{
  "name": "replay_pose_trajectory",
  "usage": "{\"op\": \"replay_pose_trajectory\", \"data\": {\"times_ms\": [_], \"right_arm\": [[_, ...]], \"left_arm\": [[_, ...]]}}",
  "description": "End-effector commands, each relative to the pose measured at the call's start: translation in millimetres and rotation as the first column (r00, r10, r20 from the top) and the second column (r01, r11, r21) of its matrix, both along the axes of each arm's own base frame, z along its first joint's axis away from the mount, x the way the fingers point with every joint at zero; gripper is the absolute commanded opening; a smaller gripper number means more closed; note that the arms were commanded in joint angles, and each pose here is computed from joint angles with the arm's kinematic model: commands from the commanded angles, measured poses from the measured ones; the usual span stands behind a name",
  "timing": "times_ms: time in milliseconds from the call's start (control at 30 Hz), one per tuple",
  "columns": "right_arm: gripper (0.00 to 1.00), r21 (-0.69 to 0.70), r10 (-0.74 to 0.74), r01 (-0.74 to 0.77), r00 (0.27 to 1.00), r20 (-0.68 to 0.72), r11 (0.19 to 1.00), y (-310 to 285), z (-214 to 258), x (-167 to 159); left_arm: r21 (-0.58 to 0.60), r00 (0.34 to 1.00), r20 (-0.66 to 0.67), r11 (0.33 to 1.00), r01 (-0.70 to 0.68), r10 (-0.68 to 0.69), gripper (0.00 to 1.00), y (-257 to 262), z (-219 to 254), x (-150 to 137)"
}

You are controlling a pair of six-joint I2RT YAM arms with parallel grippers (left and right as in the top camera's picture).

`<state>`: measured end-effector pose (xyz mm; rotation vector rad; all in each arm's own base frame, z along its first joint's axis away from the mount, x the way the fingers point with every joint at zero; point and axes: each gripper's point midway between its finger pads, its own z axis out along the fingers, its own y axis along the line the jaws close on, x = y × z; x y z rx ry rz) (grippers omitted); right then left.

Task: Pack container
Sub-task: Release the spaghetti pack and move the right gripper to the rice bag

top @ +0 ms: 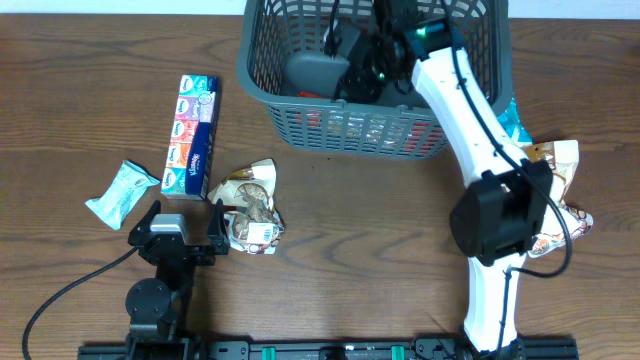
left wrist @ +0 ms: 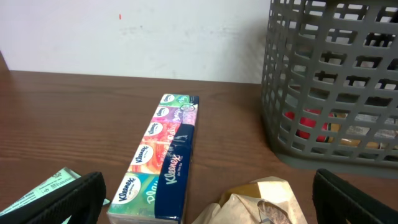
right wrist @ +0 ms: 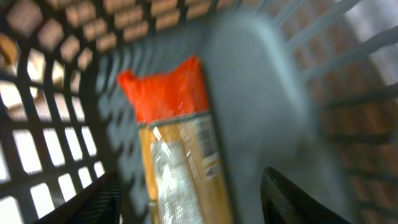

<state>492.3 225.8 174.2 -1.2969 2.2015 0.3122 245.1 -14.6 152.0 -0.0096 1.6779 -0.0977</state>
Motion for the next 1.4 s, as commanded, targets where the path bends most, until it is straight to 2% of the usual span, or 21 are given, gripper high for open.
{"op": "replay_pose_trajectory", "data": {"times_ms": [0, 67, 133, 200, 300, 333, 467, 567, 600, 733, 867, 967, 1067, 1233, 1300, 1367], "right_arm": [[0.60, 0.160, -0.108, 0.076, 0.974, 0.200, 0.984, -13, 119, 5], [0.61, 0.206, -0.246, 0.194, 0.932, 0.265, 0.959, -40, 158, 15], [0.61, 0.256, -0.418, 0.347, 0.851, 0.318, 0.902, -83, 199, 21], [0.64, 0.310, -0.574, 0.487, 0.738, 0.353, 0.817, -131, 234, 20], [0.66, 0.394, -0.787, 0.682, 0.506, 0.354, 0.616, -217, 273, 5], [0.69, 0.405, -0.830, 0.727, 0.443, 0.340, 0.554, -243, 278, -4], [0.90, 0.369, -0.952, 0.881, 0.239, 0.192, 0.295, -322, 262, -54], [0.94, 0.243, -0.986, 0.957, 0.142, 0.088, 0.159, -360, 229, -93], [0.95, 0.190, -0.990, 0.971, 0.134, 0.054, 0.141, -366, 216, -105], [0.99, -0.016, -0.985, 0.985, 0.171, -0.026, 0.172, -371, 172, -138], [0.99, -0.147, -0.967, 0.956, 0.246, -0.062, 0.253, -363, 146, -153], [0.99, -0.218, -0.919, 0.894, 0.365, -0.147, 0.390, -345, 121, -161], [0.99, -0.212, -0.840, 0.822, 0.470, -0.271, 0.529, -322, 97, -164], [0.99, -0.284, -0.813, 0.775, 0.462, -0.355, 0.565, -318, 56, -175], [0.99, -0.331, -0.828, 0.769, 0.440, -0.347, 0.547, -325, 38, -177], [0.99, -0.405, -0.864, 0.768, 0.389, -0.319, 0.495, -338, 21, -184]], "left_arm": [[-0.009, 0.998, -0.051, 0.999, 0.041, -0.042, 0.99, -7, -16, -2], [-0.009, 0.998, -0.051, 0.999, 0.041, -0.042, 0.99, -7, -16, -2], [-0.010, 0.998, -0.051, 0.999, 0.041, -0.042, 0.99, -7, -16, -2], [-0.010, 0.998, -0.051, 0.999, 0.041, -0.042, 0.99, -7, -16, -2], [-0.009, 0.998, -0.051, 0.999, 0.041, -0.042, 0.99, -7, -16, -2], [-0.009, 0.998, -0.051, 0.999, 0.041, -0.042, 0.99, -7, -16, -2], [-0.009, 0.998, -0.051, 0.999, 0.041, -0.042, 0.99, -7, -16, -2], [-0.009, 0.998, -0.051, 0.999, 0.041, -0.042, 0.99, -7, -16, -2], [-0.009, 0.998, -0.051, 0.999, 0.041, -0.042, 0.99, -7, -16, -2], [-0.009, 0.998, -0.051, 0.999, 0.041, -0.042, 0.98, -7, -16, -2], [-0.009, 0.998, -0.051, 0.999, 0.041, -0.042, 0.99, -7, -16, -2], [-0.009, 0.998, -0.051, 0.999, 0.041, -0.042, 0.99, -7, -16, -2], [-0.009, 0.998, -0.051, 0.999, 0.041, -0.042, 0.99, -7, -16, -2], [-0.009, 0.998, -0.051, 0.999, 0.041, -0.041, 0.99, -7, -16, -2], [-0.009, 0.998, -0.051, 0.999, 0.041, -0.041, 0.99, -7, -16, -2], [-0.009, 0.998, -0.051, 0.999, 0.041, -0.041, 0.99, -7, -16, -2]]}}
